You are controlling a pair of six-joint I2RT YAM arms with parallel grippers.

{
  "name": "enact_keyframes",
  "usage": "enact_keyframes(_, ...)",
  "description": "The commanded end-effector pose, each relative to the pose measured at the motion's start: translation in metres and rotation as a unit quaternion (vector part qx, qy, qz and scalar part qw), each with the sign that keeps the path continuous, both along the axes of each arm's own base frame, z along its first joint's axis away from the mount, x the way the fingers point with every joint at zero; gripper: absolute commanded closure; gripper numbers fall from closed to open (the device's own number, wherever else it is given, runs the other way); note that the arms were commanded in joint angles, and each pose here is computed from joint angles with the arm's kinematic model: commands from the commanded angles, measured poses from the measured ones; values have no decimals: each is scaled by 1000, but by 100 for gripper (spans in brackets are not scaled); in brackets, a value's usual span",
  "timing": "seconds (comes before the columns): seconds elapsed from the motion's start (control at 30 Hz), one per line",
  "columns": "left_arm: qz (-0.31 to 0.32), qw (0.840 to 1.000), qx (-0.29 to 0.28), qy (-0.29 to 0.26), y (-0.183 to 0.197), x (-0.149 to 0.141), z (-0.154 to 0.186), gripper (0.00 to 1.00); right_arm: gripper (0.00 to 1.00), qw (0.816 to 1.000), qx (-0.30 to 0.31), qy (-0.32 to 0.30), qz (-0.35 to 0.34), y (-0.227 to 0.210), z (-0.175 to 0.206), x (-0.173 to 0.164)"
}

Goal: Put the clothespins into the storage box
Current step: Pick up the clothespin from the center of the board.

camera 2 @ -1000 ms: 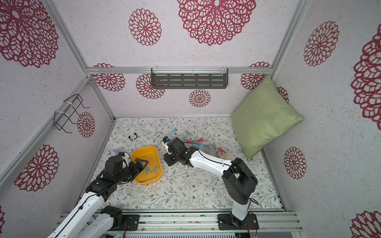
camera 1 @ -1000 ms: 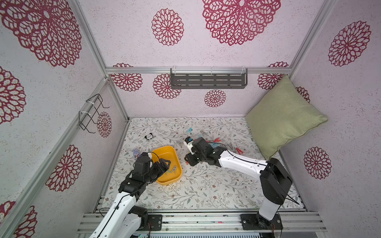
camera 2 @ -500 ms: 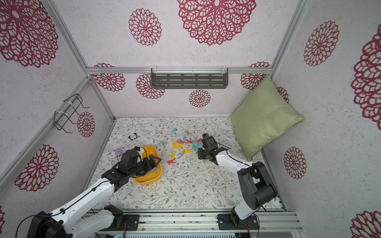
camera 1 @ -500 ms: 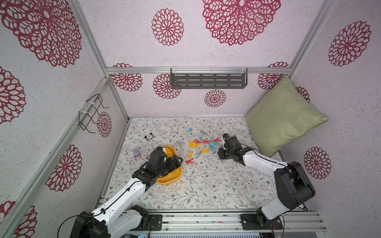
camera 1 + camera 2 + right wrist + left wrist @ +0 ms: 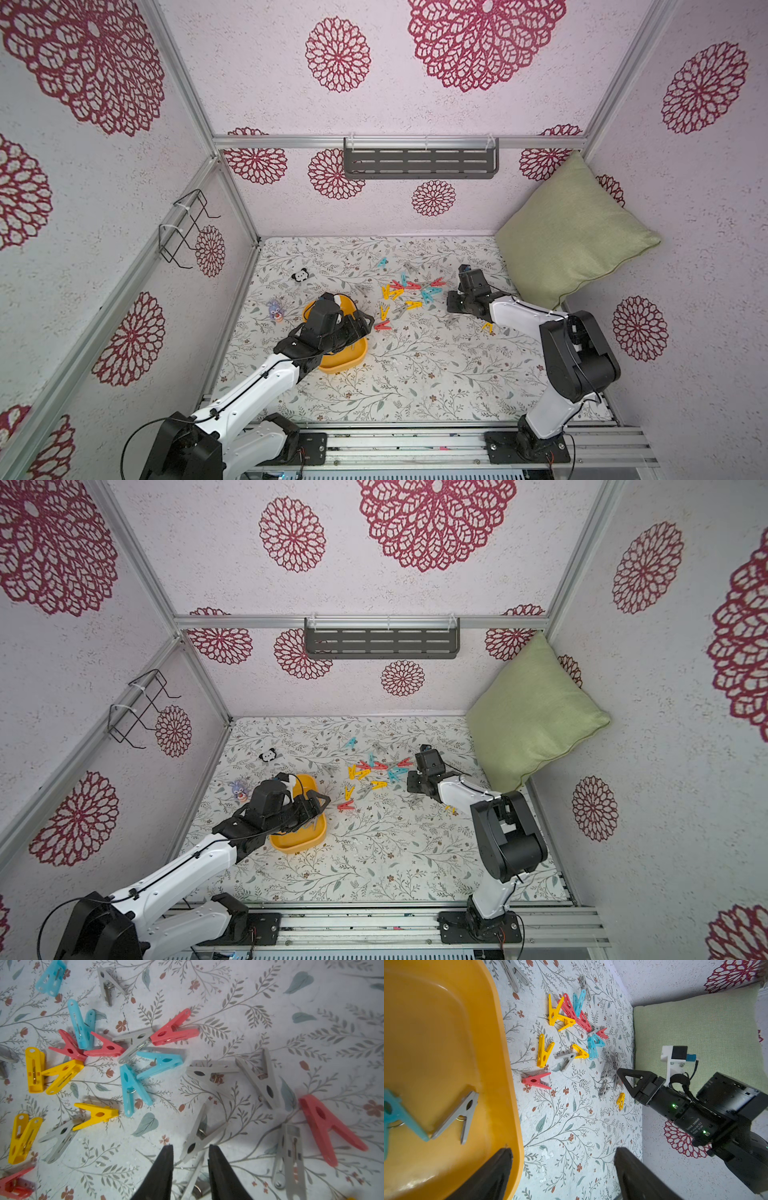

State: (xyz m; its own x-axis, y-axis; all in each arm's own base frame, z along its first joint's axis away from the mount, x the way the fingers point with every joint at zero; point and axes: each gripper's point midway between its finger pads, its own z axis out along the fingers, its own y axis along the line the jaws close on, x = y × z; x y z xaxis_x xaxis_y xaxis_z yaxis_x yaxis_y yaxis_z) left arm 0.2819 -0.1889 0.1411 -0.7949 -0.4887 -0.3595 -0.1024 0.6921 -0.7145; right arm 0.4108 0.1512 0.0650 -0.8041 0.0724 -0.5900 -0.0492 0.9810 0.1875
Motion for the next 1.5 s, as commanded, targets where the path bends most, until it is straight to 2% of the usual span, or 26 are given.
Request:
enact_keyframes(0.0,-3,1000,0,-17,-3,3,6,14,66,1000,6,-10,-6,3,4,13)
enact_keyframes(0.4,-7,1000,9,-11,-3,3,0,14,68,1000,-16,3,-11,2,-18,28)
enact_keyframes(0.6,-3,1000,9,-10,-1,1,-2,14,72,999,-28,10,-13,0,-27,30)
enact_keyframes(0.83,-1,1000,8,-12,1,-1,0,14,87,1000,-26,11,-10,2,-29,32)
enact_keyframes(0.97,6,1000,15,-17,7,-4,3,14,96,1000,-10,1,-1,10,-17,31)
enact_keyframes(1.07,18,999,26,-26,16,-6,7,14,100,1000,0,-10,16,24,-3,27)
enact_keyframes(1.17,28,998,39,-33,27,-9,13,13,100,999,17,-23,42,47,15,19)
enact_keyframes(1.33,58,997,43,-36,55,-14,19,13,100,992,52,-40,109,109,44,-4)
enact_keyframes(1.47,91,994,44,-35,81,-18,22,12,100,980,81,-48,177,168,65,-29)
